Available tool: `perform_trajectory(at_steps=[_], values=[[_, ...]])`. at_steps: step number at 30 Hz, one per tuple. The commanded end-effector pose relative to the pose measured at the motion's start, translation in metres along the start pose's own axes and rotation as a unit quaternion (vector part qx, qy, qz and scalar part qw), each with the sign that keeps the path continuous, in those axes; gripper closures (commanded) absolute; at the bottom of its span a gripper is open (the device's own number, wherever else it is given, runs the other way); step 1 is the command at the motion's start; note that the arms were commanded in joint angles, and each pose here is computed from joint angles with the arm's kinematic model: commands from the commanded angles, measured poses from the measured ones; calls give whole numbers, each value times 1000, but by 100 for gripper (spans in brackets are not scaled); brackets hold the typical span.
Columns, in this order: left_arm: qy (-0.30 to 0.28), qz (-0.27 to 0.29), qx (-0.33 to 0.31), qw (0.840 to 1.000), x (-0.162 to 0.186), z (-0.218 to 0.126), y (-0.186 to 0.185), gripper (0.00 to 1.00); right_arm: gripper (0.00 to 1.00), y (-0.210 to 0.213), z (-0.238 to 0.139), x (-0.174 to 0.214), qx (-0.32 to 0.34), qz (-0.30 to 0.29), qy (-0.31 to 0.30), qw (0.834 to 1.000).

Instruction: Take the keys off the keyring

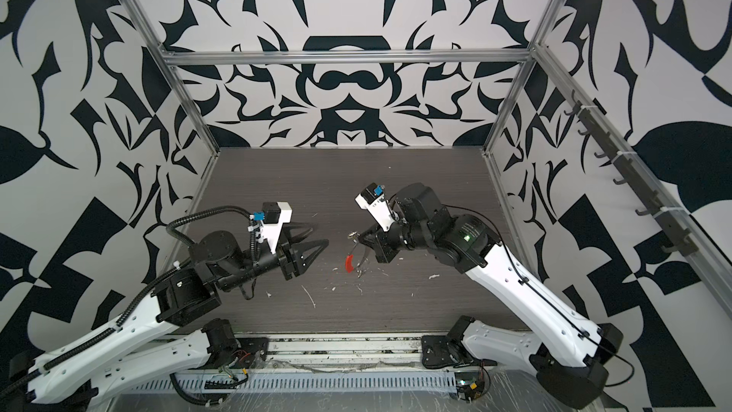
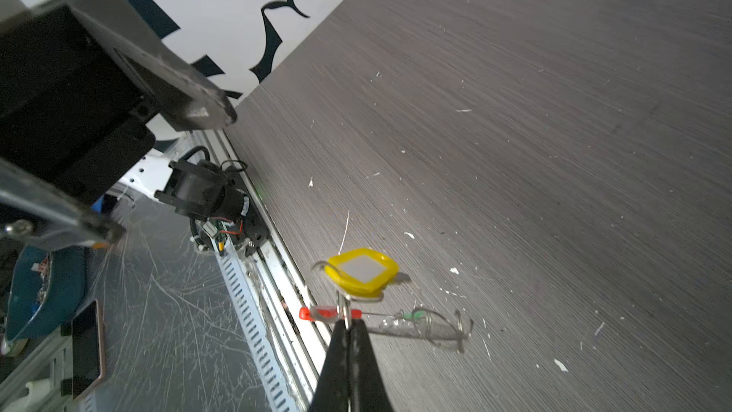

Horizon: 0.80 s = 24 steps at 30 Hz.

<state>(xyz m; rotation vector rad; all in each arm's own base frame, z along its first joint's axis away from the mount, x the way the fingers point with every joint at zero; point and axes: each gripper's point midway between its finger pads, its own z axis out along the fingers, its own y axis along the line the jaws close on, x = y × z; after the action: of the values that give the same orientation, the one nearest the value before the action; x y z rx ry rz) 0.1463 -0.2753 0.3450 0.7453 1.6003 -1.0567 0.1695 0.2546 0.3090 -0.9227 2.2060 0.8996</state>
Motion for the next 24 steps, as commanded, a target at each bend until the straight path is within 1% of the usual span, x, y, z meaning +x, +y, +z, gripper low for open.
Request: perform_trajectory(at_steps=[1,7,14,19,24], values=[[10,34,61,998,0,0,-21,40,100,15,-19,-4,-19,-45,0,999],[45,52,101,993,9,13,-33,43,100,27,-19,3,-58,-51,19,997],[54,64,99,992,9,27,-31,44,100,31,-14,7,-77,-45,27,996],[66,64,121,988,13,30,-37,52,100,34,-15,6,-83,-43,23,995],[90,53,130,986,24,34,-38,50,100,33,-17,3,-79,-42,14,996]])
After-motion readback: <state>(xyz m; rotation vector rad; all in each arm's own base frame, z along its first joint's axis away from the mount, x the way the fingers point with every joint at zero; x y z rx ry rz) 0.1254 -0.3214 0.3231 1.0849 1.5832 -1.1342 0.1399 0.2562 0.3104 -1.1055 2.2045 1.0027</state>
